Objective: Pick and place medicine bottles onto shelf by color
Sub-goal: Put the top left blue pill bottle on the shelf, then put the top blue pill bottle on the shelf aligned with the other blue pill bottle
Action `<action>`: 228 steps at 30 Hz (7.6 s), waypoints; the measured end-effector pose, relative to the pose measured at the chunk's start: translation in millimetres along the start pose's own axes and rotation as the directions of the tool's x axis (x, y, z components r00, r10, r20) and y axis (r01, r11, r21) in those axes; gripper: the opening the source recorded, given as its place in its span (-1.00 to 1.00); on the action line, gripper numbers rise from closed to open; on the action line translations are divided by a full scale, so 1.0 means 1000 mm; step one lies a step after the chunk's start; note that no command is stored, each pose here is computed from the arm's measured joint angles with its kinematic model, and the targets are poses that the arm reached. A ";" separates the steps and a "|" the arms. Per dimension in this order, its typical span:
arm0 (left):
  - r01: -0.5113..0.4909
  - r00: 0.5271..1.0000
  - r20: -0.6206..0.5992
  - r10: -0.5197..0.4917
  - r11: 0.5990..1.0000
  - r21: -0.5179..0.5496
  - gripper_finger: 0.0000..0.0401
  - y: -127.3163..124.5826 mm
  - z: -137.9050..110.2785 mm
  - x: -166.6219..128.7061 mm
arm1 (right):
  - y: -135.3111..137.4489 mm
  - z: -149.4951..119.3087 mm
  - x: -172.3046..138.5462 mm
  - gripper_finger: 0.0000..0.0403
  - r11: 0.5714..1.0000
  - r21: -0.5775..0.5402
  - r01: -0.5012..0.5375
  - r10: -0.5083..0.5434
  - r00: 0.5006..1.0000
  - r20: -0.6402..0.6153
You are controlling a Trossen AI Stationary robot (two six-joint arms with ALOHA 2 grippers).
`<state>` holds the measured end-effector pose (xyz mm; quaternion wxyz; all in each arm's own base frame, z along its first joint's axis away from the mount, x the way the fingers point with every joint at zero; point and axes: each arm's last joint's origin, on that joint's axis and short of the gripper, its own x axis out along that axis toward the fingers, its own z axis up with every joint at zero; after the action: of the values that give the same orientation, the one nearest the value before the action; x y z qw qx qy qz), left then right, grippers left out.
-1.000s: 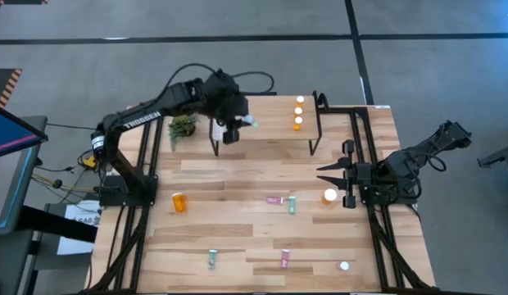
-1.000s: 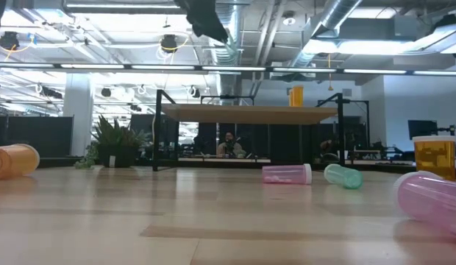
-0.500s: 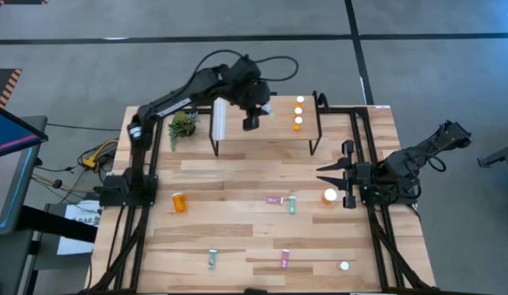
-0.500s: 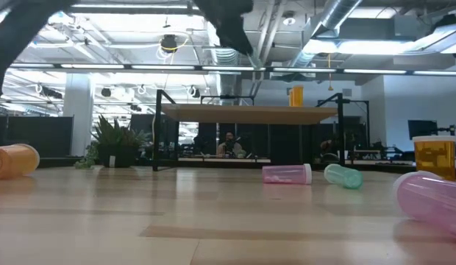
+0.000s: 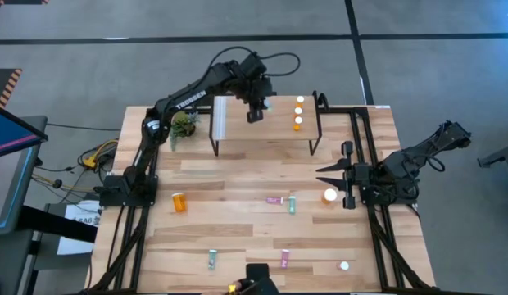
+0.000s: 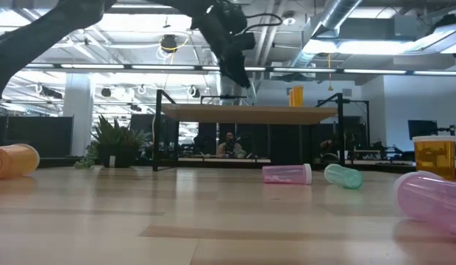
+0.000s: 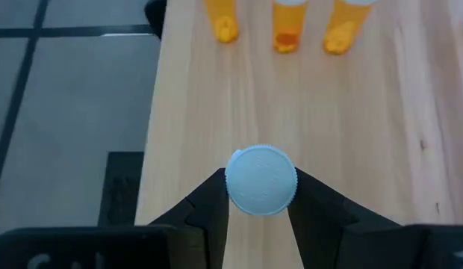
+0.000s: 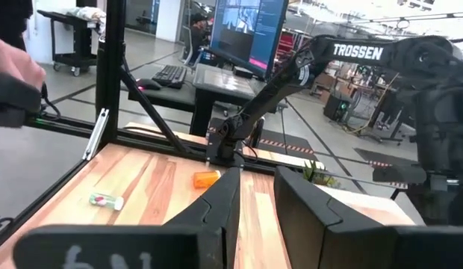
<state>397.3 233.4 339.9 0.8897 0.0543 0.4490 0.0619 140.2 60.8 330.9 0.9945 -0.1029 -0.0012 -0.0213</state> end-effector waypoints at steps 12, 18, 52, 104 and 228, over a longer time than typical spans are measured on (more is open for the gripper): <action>-0.012 0.999 -0.035 0.013 1.000 0.002 -0.46 0.007 -0.006 0.007 | -0.001 0.000 0.000 -0.47 1.000 -0.005 0.025 -0.025 1.000 -0.005; -0.021 0.999 -0.025 0.021 1.000 0.015 -0.46 0.009 -0.006 0.007 | -0.001 0.000 0.000 -0.47 1.000 -0.006 0.025 -0.025 1.000 -0.005; -0.012 1.000 -0.028 0.012 1.000 0.001 -0.38 0.020 -0.014 0.017 | -0.001 0.000 0.000 -0.47 1.000 0.000 0.026 -0.026 1.000 -0.005; -0.004 1.000 -0.025 0.004 1.000 -0.024 -0.06 0.019 -0.022 0.038 | -0.001 -0.002 0.000 -0.47 1.000 -0.004 0.023 -0.023 1.000 -0.020; 0.091 0.490 0.870 0.057 0.989 -0.116 -0.67 -0.196 -0.162 -0.080 | 0.064 -0.190 0.129 0.22 0.824 0.270 0.498 0.130 0.299 -0.946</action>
<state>231.2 33.7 277.6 0.9965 0.0082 -0.0670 0.0500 271.0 79.0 132.8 0.7808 0.2034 0.5573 -0.1960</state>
